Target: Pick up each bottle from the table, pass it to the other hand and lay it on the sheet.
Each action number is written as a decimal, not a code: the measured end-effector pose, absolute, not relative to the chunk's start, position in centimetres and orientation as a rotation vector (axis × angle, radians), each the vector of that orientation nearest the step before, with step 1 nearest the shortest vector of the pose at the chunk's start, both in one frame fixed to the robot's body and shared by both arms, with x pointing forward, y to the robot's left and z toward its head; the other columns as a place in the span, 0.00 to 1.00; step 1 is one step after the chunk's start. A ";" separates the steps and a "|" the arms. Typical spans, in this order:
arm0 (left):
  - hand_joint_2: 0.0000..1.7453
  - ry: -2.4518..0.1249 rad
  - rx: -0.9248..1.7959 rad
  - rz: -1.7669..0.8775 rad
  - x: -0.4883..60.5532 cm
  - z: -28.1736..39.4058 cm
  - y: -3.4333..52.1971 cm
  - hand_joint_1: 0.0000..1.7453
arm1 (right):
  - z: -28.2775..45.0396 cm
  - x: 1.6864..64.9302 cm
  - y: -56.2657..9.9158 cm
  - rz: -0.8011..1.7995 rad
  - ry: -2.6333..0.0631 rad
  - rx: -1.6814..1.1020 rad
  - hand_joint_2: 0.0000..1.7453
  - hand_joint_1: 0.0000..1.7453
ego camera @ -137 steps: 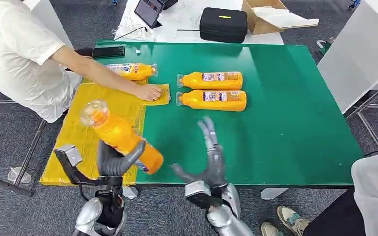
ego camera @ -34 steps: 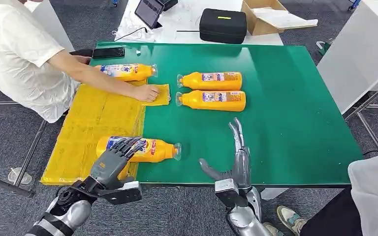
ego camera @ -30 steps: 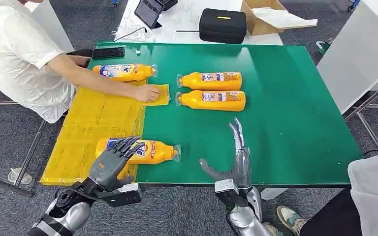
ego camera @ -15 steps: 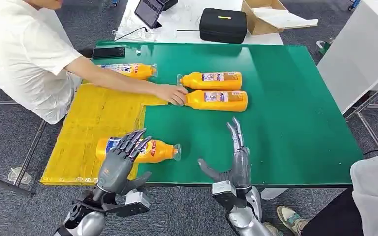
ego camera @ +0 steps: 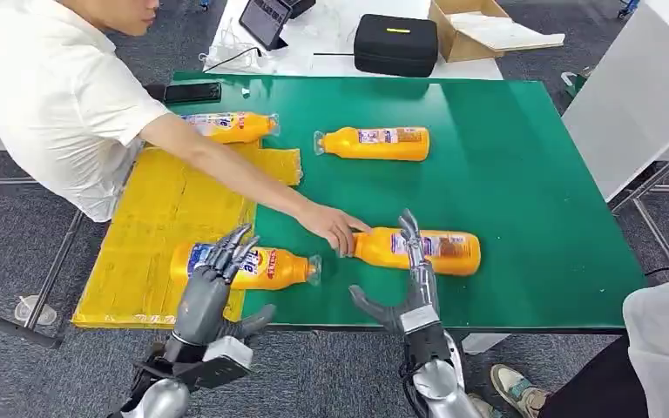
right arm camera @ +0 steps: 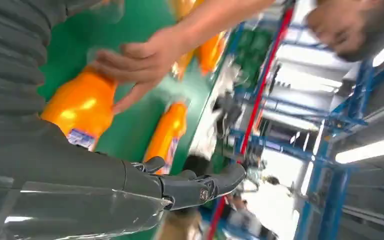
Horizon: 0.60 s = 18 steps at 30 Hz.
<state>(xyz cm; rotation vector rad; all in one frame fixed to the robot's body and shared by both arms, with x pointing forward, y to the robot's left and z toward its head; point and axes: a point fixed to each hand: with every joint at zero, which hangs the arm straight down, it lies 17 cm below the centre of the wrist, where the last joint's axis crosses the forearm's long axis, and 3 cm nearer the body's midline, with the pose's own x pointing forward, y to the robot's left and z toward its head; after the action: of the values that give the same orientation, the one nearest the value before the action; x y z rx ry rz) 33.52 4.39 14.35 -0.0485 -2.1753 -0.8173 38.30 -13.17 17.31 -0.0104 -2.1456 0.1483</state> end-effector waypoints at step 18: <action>1.00 -1.950 -0.176 -0.187 35.4 16.4 5.2 0.00 | 12.9 37.7 -17.2 0.731 -1.958 -0.913 1.00 0.00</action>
<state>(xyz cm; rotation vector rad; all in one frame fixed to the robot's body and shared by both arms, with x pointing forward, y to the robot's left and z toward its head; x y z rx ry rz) 35.38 5.24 16.39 -0.1756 -1.9497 -0.1868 37.75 -17.23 12.87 -0.9131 -1.9578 0.7306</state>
